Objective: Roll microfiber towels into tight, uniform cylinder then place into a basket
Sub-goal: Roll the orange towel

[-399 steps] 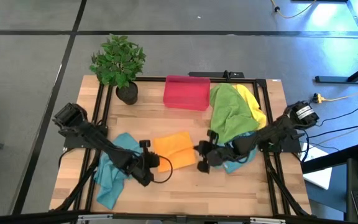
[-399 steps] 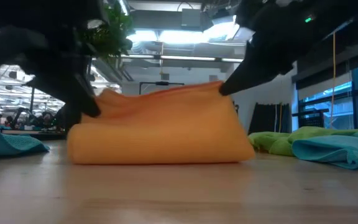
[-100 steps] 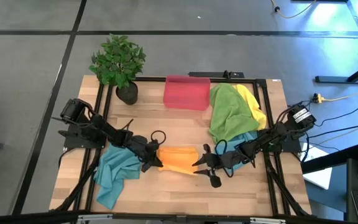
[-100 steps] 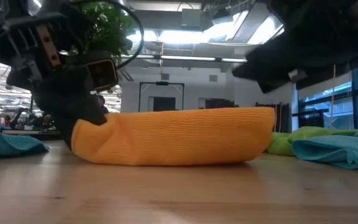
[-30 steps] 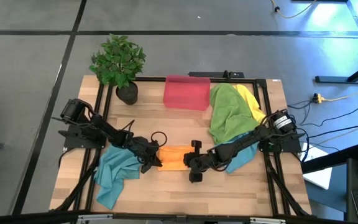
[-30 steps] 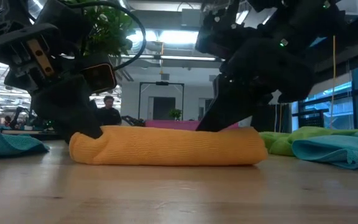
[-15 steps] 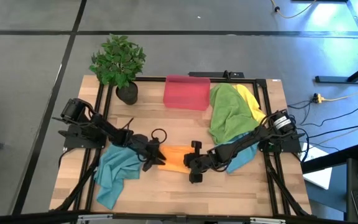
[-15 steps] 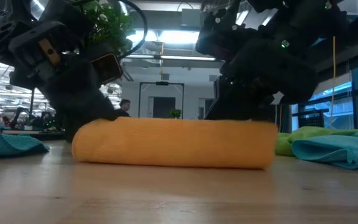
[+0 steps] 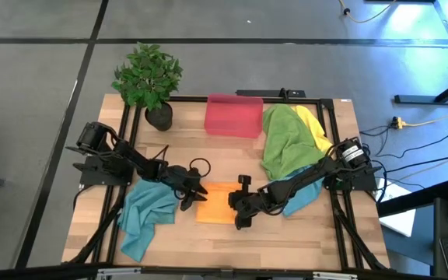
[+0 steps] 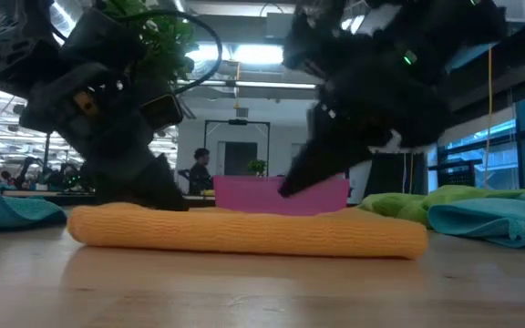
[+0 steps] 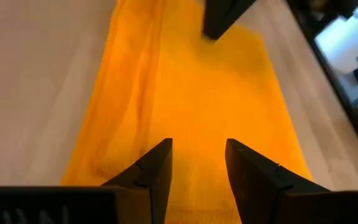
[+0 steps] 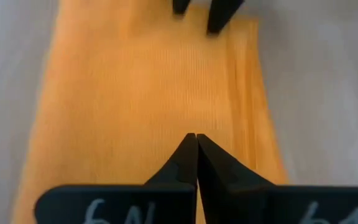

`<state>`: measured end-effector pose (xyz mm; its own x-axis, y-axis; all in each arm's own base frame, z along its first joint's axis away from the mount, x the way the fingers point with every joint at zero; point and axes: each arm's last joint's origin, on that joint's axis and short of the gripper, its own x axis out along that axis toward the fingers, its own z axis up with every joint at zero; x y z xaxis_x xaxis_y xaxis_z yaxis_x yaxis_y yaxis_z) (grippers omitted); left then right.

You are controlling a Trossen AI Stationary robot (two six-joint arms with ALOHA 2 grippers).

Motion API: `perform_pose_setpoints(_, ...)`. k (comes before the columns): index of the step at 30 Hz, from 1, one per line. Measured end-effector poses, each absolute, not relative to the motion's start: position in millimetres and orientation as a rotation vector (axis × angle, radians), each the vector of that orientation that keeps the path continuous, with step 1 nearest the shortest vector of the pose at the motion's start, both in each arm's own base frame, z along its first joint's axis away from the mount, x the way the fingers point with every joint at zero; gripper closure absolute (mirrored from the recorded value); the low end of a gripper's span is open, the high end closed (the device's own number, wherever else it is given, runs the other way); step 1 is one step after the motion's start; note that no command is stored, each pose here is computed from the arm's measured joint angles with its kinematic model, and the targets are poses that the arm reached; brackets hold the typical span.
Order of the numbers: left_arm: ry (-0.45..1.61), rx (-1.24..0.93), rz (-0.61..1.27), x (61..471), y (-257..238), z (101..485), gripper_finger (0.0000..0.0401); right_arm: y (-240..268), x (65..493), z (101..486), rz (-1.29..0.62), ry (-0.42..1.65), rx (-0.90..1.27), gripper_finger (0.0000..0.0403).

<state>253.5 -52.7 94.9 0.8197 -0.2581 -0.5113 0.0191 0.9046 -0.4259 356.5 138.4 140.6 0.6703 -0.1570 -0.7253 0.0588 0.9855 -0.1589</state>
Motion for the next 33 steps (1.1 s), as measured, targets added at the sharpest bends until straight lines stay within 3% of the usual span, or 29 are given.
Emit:
perform_pose_setpoints(8,0.513,-0.408,-0.205,254,-61,109,0.0266,146,358,165,-0.090,0.798,-0.167,0.0400)
perform_pose_setpoints(17,0.470,-0.254,-0.315,250,-99,130,0.0266,176,344,177,0.055,0.783,-0.167,0.0381)
perform_pose_setpoints(23,0.740,-0.057,-0.217,255,-133,137,0.0266,194,326,164,0.173,0.844,-0.148,0.0318)
perform_pose_setpoints(29,0.737,0.108,-0.207,258,-158,155,0.0266,201,309,149,0.144,0.857,-0.218,0.0235)
perform_pose_setpoints(33,0.745,0.194,-0.198,260,-170,149,0.0266,204,300,142,0.109,0.844,-0.284,0.0209)
